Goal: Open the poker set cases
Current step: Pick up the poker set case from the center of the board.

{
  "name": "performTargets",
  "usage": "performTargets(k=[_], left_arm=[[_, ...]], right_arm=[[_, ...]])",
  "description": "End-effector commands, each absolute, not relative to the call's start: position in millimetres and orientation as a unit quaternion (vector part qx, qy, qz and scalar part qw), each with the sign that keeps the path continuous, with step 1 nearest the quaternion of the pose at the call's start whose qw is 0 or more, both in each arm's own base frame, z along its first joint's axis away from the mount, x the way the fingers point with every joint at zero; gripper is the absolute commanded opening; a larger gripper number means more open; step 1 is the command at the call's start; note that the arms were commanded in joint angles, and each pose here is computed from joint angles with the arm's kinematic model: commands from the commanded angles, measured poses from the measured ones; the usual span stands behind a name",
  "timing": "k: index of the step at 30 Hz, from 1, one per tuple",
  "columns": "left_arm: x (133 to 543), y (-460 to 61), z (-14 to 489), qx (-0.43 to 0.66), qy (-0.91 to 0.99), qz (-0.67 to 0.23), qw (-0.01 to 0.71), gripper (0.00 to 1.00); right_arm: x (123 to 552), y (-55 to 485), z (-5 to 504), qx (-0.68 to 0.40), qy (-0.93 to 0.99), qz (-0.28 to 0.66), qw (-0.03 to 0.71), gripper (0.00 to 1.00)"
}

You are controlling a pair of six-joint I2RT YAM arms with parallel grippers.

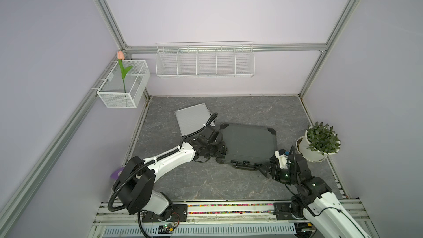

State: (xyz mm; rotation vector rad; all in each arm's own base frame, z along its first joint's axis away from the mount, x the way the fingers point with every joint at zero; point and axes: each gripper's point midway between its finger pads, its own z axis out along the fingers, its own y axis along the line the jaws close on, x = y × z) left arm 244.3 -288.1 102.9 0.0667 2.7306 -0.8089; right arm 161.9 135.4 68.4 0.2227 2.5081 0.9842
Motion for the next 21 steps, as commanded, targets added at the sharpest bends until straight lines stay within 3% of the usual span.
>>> performTargets(k=[1,11,21], left_arm=[[232.3,-322.6,106.7,0.015,0.925,-0.364,0.106,0.73],[219.4,-335.4,107.3,0.004,0.921,-0.379,0.091,0.72],[226.1,-315.9,106.2,0.017,0.94,-0.319,0.123,0.73]], right_arm=[[173.4,146.4,79.3,0.081,0.874,0.405,0.255,0.93],[192.4,147.1,83.0,0.083,0.837,0.432,0.326,0.95],[193.6,155.6,85.6,0.06,0.841,0.439,0.312,0.95]])
